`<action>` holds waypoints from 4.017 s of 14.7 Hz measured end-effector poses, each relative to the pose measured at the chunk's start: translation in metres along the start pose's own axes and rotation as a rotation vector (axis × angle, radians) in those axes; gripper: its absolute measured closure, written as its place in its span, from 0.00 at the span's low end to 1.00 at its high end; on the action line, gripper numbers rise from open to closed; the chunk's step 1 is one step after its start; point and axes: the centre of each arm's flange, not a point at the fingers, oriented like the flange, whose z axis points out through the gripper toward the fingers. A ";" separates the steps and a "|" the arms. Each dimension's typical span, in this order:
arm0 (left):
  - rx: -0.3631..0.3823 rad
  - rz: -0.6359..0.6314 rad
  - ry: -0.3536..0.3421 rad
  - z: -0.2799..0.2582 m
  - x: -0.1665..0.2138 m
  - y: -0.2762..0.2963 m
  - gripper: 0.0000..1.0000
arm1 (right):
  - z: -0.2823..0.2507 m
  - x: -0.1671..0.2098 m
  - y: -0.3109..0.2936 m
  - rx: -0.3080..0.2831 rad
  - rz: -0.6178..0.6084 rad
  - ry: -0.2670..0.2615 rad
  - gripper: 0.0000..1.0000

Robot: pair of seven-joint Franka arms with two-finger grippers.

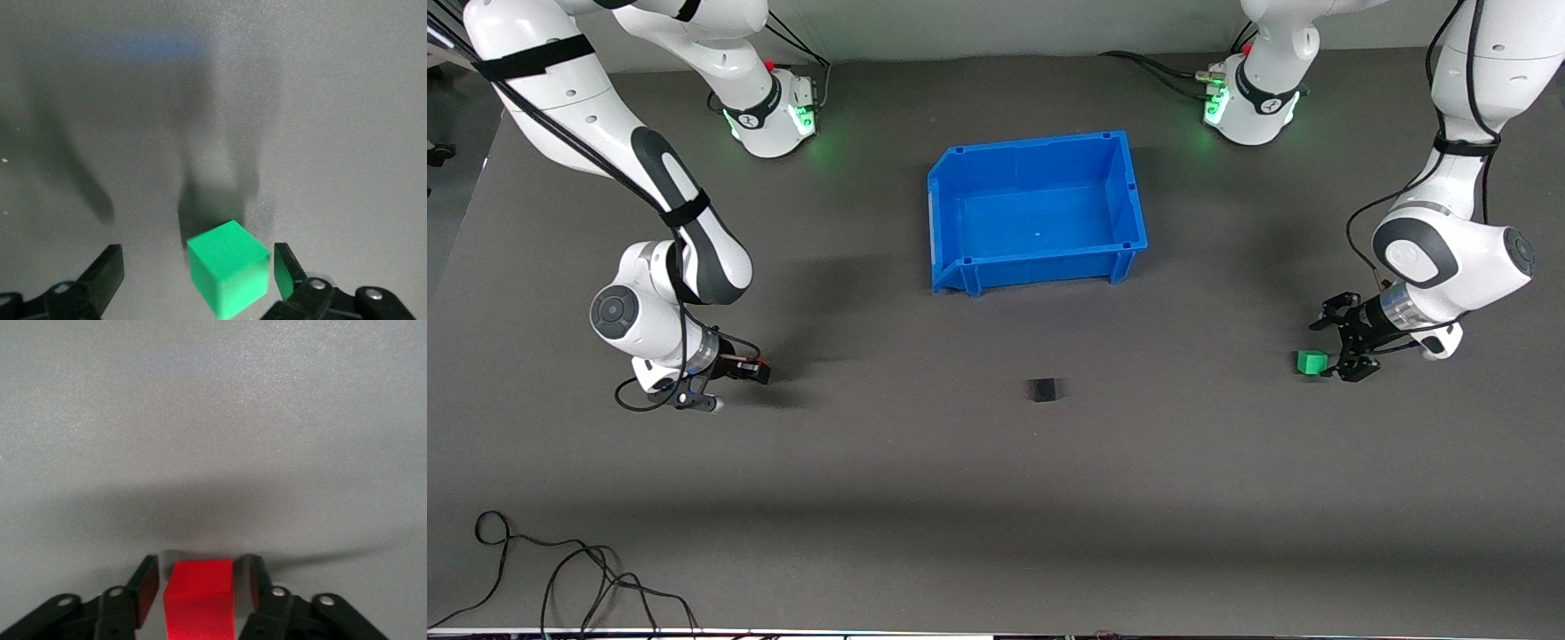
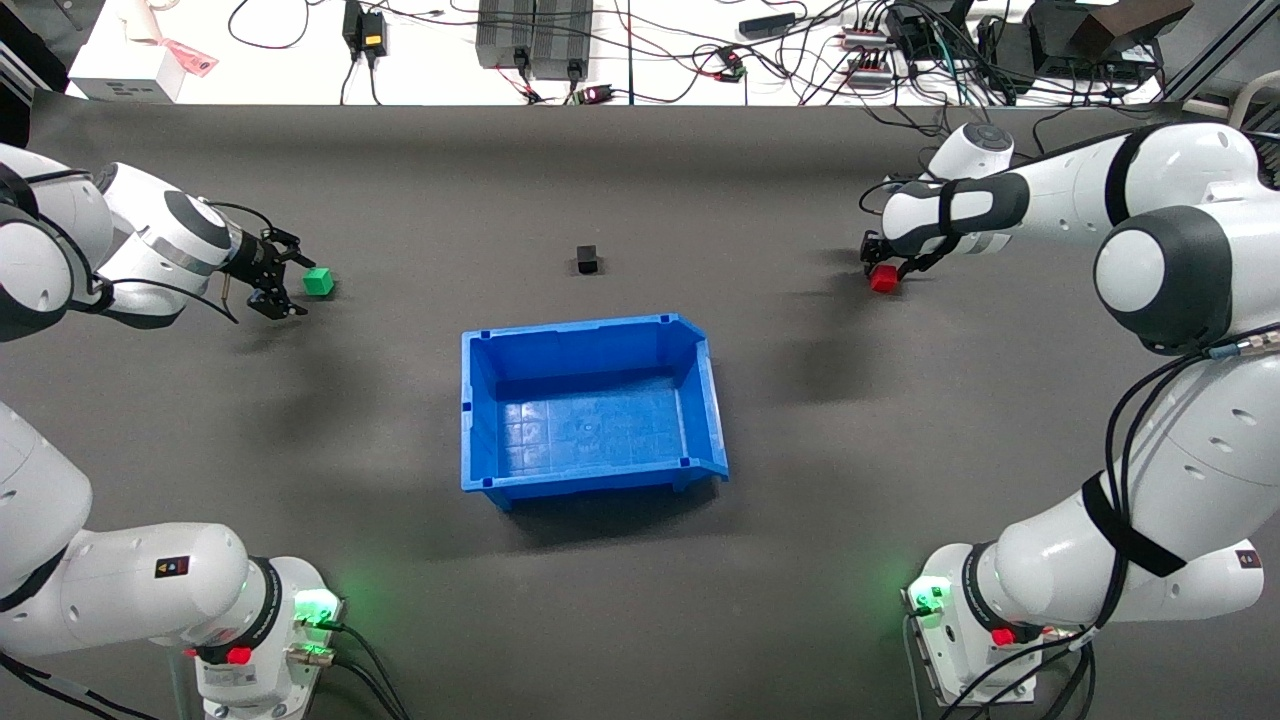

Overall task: Attach green and red cubes to black cube
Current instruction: 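Lower both grippers and close them on the green and red cubes, then carry the green cube and red cube toward the black cube, then press the red and green cubes against the black cube's sides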

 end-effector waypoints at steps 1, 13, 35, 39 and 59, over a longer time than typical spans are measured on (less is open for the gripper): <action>-0.002 0.001 0.000 -0.001 0.000 0.001 0.00 | 0.000 0.000 0.000 0.000 0.000 0.001 0.40; -0.007 -0.007 -0.007 0.001 -0.002 0.003 0.53 | 0.000 -0.003 -0.021 0.007 0.136 0.017 0.61; -0.018 -0.107 -0.082 -0.003 -0.228 0.093 0.63 | 0.002 -0.034 -0.393 0.056 1.265 -0.035 0.61; -0.001 -0.145 -0.075 0.037 -0.302 0.082 0.63 | 0.019 -0.061 -0.437 0.043 1.348 -0.047 0.61; 0.039 -0.162 -0.015 0.134 -0.411 0.088 0.63 | 0.029 -0.057 -0.463 0.088 1.439 -0.042 0.61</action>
